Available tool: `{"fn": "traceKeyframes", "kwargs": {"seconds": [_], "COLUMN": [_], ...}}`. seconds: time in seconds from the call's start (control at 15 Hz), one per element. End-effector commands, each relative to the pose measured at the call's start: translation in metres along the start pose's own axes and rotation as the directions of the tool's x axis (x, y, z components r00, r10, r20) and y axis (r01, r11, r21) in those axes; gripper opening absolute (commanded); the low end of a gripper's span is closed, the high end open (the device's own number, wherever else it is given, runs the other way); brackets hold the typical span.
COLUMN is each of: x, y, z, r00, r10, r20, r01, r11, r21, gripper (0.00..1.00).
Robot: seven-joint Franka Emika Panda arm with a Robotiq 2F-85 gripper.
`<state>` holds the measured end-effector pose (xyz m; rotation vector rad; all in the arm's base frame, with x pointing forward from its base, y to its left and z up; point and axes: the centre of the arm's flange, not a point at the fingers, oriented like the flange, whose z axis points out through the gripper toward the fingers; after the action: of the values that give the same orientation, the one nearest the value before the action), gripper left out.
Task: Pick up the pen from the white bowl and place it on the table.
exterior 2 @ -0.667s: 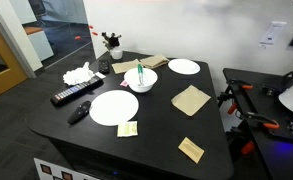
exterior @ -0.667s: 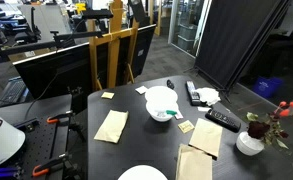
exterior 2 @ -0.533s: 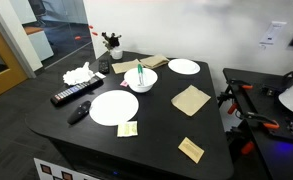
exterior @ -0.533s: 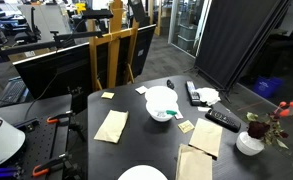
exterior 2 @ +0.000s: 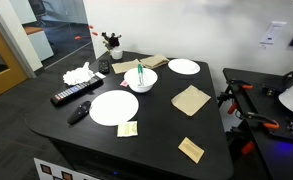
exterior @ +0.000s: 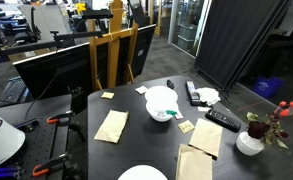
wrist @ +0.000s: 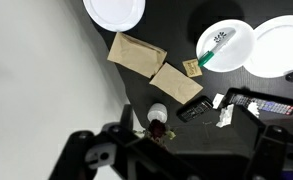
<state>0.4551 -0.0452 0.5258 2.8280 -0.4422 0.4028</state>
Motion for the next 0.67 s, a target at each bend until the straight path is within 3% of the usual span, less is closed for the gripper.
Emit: {"fn": "traceKeyframes", "kwargs": {"seconds": [0.0,0.27,0.6], "x": [0.000,-0.002,0.000], "y": [-0.028,-0.062,-0.097], "z": [0.021,0.044,0.082], "r00": [0.995,0.975,0.928], "r10": [0.100,0.223,0.373], "r20": [0.002,0.012,0.008], "r01": [-0.100,-0.224,-0.372], "r11": [0.995,0.975,0.925], "r21": [0.004,0.015,0.071], "gripper": [1.00,1.00,1.00]}}
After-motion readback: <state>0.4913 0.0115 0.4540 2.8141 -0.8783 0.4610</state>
